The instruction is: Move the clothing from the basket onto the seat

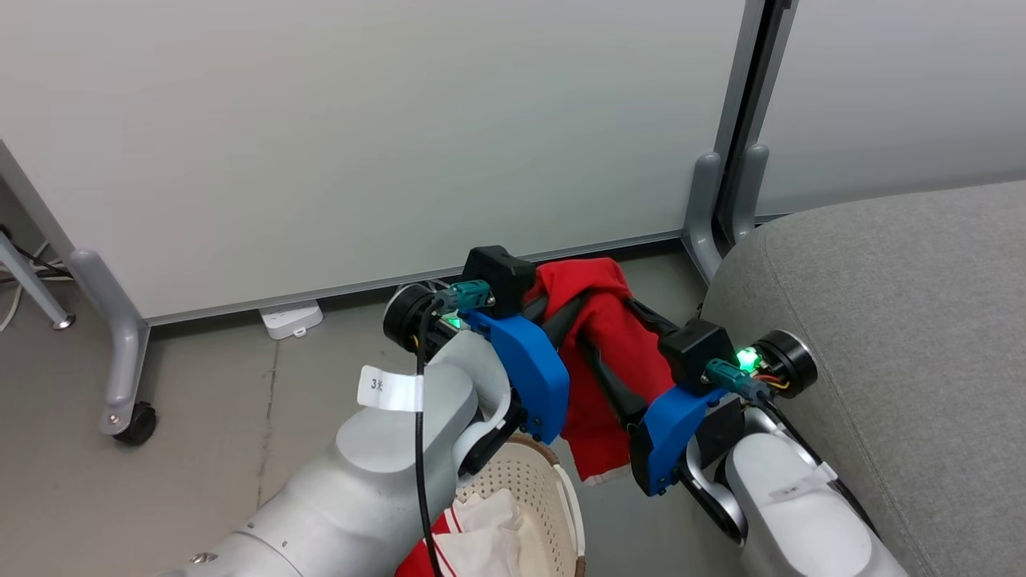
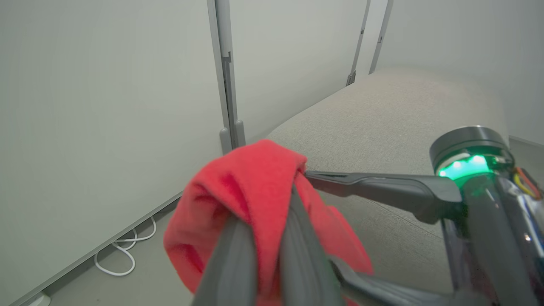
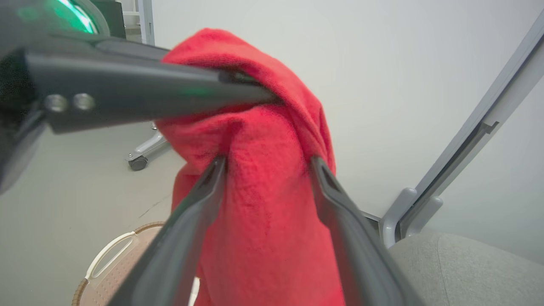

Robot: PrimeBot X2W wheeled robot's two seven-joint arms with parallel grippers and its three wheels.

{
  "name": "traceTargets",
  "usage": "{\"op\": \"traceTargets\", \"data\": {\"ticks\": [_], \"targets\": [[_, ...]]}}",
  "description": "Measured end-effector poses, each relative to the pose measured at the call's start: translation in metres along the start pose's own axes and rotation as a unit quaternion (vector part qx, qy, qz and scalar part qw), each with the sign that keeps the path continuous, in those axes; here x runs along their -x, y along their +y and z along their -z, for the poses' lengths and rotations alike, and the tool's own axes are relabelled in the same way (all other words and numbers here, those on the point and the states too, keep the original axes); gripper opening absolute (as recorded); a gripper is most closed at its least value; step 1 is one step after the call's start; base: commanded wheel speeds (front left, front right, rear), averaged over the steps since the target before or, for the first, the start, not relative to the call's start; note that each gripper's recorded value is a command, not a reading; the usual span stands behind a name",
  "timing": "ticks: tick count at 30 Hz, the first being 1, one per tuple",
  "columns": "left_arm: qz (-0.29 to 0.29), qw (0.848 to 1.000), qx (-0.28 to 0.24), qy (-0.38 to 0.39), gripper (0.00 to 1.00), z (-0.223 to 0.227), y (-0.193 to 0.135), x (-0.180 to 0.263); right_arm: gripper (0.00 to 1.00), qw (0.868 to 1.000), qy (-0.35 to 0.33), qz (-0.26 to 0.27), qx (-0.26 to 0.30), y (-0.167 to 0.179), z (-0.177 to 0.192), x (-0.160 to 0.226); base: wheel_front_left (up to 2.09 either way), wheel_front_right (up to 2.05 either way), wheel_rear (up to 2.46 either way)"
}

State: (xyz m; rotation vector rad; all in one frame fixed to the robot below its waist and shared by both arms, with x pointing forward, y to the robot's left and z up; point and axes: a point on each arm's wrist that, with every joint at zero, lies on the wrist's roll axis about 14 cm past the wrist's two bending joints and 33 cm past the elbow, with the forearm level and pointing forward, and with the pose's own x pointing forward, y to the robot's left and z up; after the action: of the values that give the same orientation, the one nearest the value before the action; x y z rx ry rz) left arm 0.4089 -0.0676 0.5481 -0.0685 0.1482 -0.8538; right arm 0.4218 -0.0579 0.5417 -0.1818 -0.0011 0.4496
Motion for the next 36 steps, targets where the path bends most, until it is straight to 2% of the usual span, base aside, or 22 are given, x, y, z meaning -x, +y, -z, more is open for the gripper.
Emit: {"op": "traceTargets", "data": {"ticks": [15, 16, 17, 18, 19, 36], "targets": [[0.022, 1.0, 0.01, -0.009, 0.0, -0.009, -0.011, -0.003, 1.0, 0.998, 0.05, -0.036, -0.016, 0.015, 0.026, -0.015, 0.0, 0.0, 0.0], [0.023, 1.0, 0.011, -0.009, 0.0, -0.009, -0.012, -0.003, 0.89, 0.998, 0.053, -0.039, -0.017, 0.016, 0.027, -0.015, 0.0, 0.0, 0.0], [0.024, 1.0, 0.011, -0.009, 0.0, -0.009, -0.012, -0.003, 0.43, 0.997, 0.057, -0.04, -0.018, 0.017, 0.029, -0.015, 0.0, 0.0, 0.0], [0.025, 1.0, 0.01, -0.009, 0.0, -0.01, -0.012, -0.003, 0.03, 0.997, 0.059, -0.041, -0.019, 0.017, 0.031, -0.015, 0.0, 0.0, 0.0], [0.025, 1.0, 0.008, -0.011, 0.0, -0.012, -0.012, -0.003, 0.0, 0.997, 0.059, -0.042, -0.02, 0.018, 0.03, -0.016, 0.0, 0.0, 0.0], [0.019, 1.0, 0.005, -0.01, 0.0, -0.012, -0.009, -0.003, 0.0, 0.998, 0.049, -0.036, -0.026, 0.011, 0.03, -0.016, 0.0, 0.0, 0.0]]}}
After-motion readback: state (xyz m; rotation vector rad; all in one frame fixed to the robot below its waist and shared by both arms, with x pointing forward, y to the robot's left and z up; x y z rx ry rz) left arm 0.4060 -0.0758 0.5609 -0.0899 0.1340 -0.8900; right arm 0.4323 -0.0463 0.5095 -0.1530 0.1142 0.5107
